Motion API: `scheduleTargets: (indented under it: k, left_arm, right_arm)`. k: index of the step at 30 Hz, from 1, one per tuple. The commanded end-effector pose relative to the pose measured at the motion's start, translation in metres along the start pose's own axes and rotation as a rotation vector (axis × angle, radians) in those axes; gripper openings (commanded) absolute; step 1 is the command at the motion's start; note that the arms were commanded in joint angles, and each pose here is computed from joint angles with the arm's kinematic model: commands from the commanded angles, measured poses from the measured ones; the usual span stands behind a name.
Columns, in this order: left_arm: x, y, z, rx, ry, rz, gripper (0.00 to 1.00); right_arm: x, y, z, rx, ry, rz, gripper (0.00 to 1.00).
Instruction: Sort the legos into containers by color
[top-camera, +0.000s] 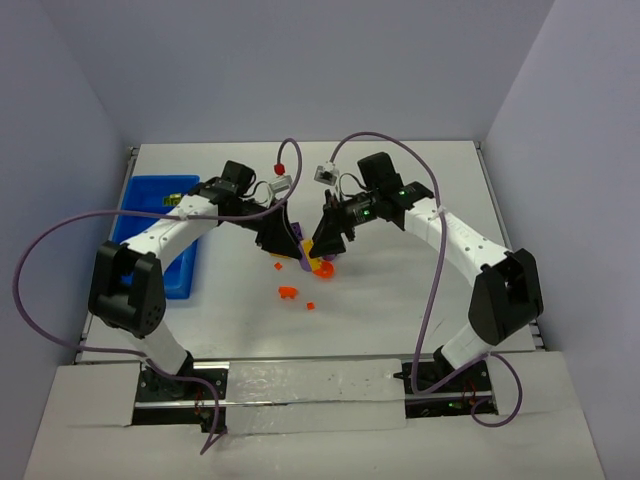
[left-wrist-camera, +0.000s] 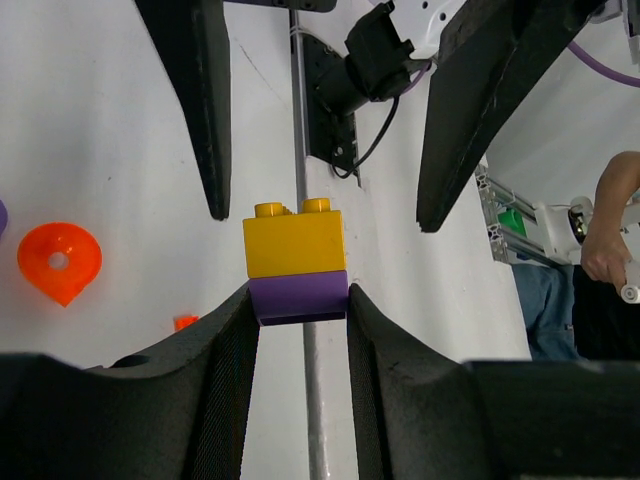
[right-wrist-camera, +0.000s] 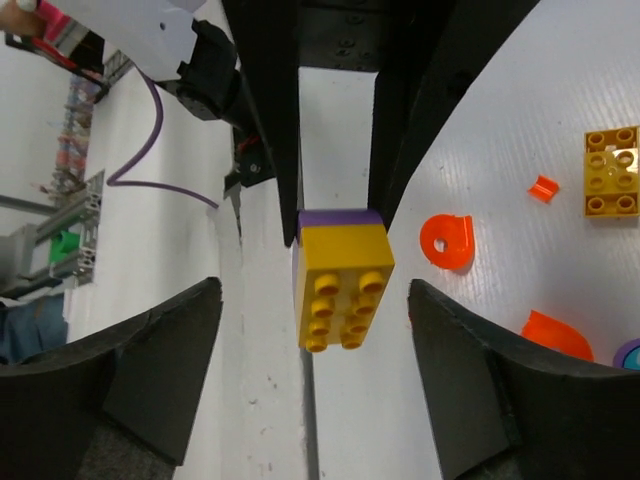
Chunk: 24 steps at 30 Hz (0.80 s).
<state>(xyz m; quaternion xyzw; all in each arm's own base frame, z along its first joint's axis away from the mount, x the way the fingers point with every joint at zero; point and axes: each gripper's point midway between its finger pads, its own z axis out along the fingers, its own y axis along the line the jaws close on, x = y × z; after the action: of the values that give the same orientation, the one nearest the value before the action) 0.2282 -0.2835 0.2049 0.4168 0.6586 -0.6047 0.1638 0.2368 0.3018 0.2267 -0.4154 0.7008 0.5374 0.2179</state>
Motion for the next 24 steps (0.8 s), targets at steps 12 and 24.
scheduleTargets:
  k: [12,24]
  left_arm:
    - [-0.017,-0.017,0.002,-0.011,-0.027,0.107,0.0]
    - [-0.014,0.026,-0.07,-0.269,-0.117,0.062,0.0]
  right_arm:
    - [-0.003,-0.005,0.008,-0.013,-0.009,-0.008,0.22]
    - [0.012,-0.018,-0.031,0.047,-0.018,0.0,0.0]
